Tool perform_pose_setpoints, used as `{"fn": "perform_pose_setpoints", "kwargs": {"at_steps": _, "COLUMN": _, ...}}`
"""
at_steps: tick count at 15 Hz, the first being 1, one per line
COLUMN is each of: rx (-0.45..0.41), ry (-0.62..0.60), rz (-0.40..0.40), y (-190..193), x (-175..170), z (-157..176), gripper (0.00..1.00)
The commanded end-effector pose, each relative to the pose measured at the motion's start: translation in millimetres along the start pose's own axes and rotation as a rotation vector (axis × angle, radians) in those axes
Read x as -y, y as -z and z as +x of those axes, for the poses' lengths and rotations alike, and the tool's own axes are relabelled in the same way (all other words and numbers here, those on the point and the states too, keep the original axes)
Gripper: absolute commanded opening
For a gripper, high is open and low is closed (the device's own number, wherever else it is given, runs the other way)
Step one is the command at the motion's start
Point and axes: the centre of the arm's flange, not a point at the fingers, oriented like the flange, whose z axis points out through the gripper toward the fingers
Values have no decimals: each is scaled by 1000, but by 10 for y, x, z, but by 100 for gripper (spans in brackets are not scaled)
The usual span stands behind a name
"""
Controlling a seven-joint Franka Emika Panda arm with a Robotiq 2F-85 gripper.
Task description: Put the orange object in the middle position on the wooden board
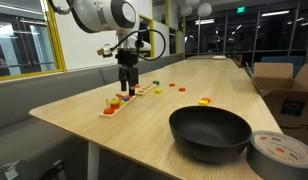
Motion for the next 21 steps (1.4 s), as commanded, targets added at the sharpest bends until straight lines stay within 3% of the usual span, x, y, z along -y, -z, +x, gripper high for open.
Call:
{"fn": "perform_pose_setpoints", "kwargs": {"at_steps": 1, "rx": -9, "ry": -6, "rz": -17, "y": 90, "x": -47, "z": -107, "gripper": 100}}
{"fn": "perform_pose_setpoints", "kwargs": {"at_steps": 21, "rx": 25, "ry": 24, "rz": -45, "y": 16, "x": 3, "z": -355, "gripper": 100}}
